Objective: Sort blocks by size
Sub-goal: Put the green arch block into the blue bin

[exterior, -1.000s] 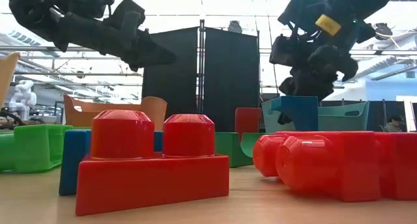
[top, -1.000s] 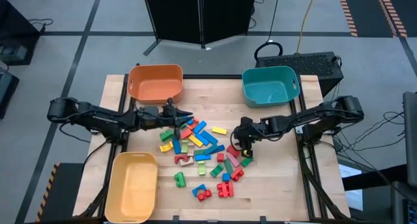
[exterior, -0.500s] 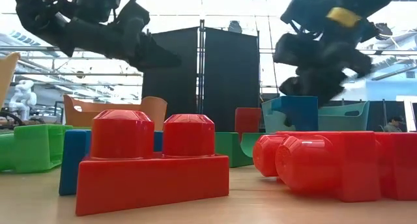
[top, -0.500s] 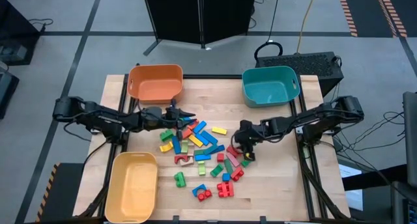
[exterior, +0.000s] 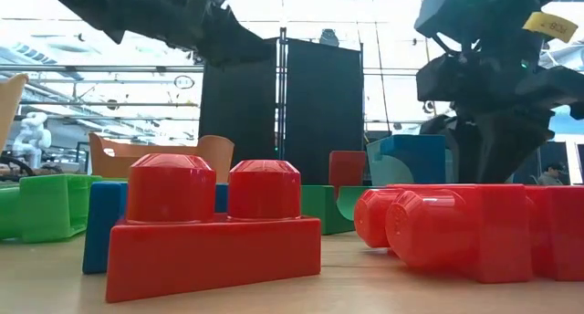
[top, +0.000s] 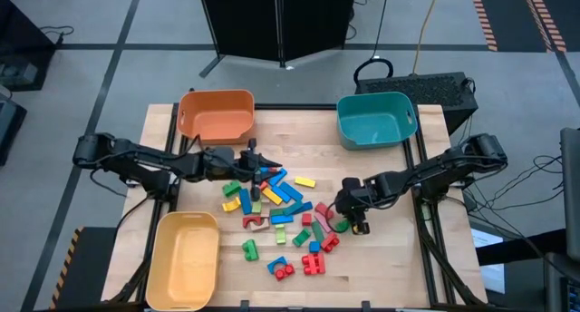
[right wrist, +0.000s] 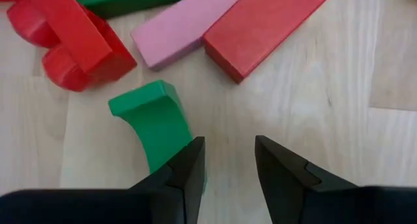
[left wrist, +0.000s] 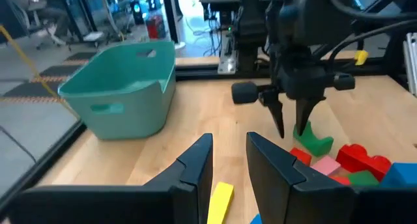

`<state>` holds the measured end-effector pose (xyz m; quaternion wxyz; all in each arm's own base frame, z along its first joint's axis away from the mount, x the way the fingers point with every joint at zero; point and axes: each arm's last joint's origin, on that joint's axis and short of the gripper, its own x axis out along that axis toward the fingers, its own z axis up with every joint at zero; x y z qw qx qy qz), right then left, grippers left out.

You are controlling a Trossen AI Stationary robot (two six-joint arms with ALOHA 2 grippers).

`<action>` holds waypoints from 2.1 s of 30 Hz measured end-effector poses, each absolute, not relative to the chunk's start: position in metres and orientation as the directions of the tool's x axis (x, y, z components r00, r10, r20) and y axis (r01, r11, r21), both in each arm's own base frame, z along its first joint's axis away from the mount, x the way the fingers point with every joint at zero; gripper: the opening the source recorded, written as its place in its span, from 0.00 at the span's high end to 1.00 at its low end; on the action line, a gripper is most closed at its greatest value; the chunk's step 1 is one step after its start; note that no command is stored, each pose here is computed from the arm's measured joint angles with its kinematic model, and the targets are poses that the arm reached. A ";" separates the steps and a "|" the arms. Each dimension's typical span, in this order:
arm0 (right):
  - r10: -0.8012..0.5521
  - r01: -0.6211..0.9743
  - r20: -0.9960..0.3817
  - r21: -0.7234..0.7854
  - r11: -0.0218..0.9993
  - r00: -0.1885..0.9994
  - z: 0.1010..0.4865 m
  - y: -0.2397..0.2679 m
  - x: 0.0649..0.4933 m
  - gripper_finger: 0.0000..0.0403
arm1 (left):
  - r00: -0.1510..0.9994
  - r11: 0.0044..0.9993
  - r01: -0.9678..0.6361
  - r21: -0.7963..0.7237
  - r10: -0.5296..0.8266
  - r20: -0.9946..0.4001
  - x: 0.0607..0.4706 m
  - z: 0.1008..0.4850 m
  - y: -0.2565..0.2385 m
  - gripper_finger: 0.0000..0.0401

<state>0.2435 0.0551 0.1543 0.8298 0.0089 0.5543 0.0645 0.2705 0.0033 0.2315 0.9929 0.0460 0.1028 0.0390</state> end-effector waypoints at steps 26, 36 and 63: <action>0.038 -0.184 -0.969 -0.008 0.983 0.244 0.179 0.080 0.237 0.30 | 0.975 0.995 0.022 0.093 -0.001 -0.222 0.269 0.229 -0.022 0.77; 0.071 -0.202 -0.961 0.016 0.979 0.267 0.168 0.081 0.236 0.34 | 0.975 0.999 0.015 0.051 -0.003 -0.222 0.269 0.229 -0.023 0.77; 0.073 -0.264 -0.966 0.005 0.965 0.248 0.148 0.097 0.240 0.52 | 0.977 0.997 -0.012 0.071 0.027 -0.213 0.269 0.230 -0.021 0.77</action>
